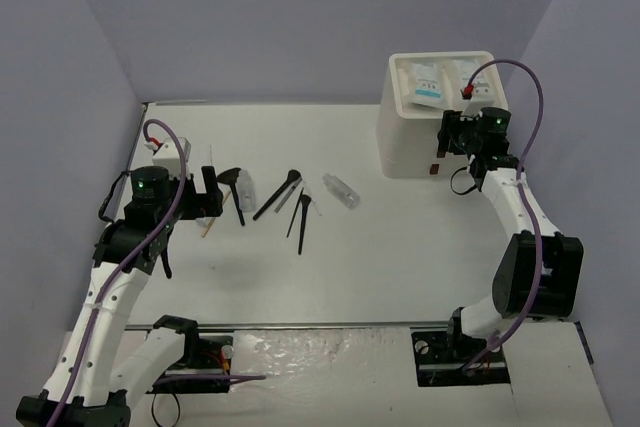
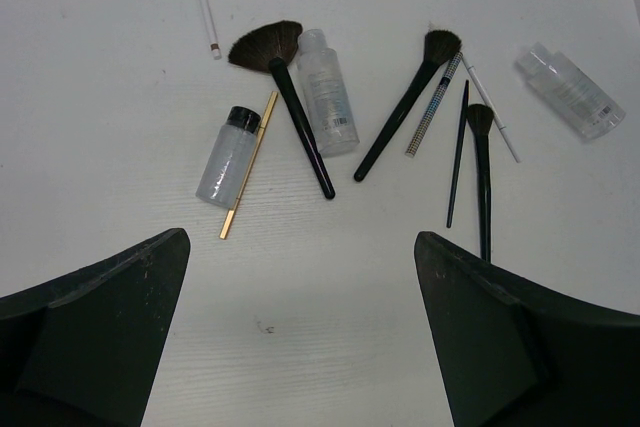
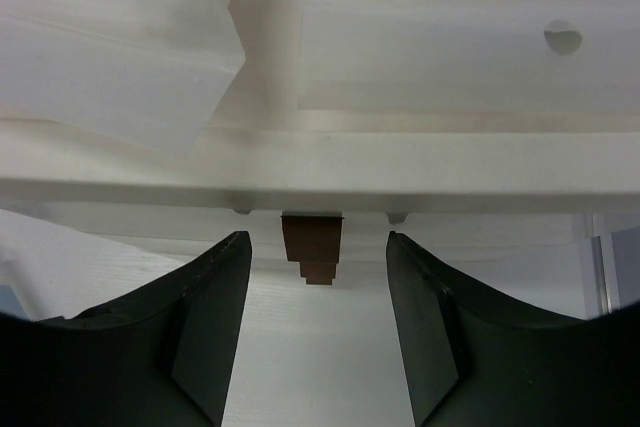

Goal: Organize the makeup

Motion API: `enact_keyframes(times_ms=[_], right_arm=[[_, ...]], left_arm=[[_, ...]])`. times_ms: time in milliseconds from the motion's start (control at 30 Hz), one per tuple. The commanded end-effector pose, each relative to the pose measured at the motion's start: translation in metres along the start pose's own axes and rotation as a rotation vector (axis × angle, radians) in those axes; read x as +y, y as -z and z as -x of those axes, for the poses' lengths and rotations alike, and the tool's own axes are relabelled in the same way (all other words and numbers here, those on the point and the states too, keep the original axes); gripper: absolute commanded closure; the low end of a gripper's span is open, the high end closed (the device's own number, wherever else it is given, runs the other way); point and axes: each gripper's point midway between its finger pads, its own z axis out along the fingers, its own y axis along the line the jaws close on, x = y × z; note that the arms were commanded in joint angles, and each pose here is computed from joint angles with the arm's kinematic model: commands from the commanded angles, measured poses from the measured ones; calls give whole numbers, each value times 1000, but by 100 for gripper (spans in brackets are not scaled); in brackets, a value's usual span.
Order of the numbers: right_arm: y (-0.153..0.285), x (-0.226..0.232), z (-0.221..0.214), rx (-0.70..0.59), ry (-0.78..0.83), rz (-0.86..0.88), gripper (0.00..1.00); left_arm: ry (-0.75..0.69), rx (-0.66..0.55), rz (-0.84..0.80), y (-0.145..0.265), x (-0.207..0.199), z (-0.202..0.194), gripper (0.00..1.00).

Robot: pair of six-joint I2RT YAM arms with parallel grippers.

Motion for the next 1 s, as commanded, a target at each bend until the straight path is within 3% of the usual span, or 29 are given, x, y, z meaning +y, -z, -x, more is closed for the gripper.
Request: enact_keyframes(times_ms=[0,300,400,967], right_arm=[[-2,-2,51,-147,24,16,54],[0,-1,51,-154,19,14,93],[5,-2,49,-156,12,7,100],[76,5,29,-178,-66,-45,100]], left_arm=[[-2,-74,0,1,1,22,6],[6,-74,0,0,1,22,6],[7,-74,0,0,2,21,6],[23,-94,-7,4,3,25,6]])
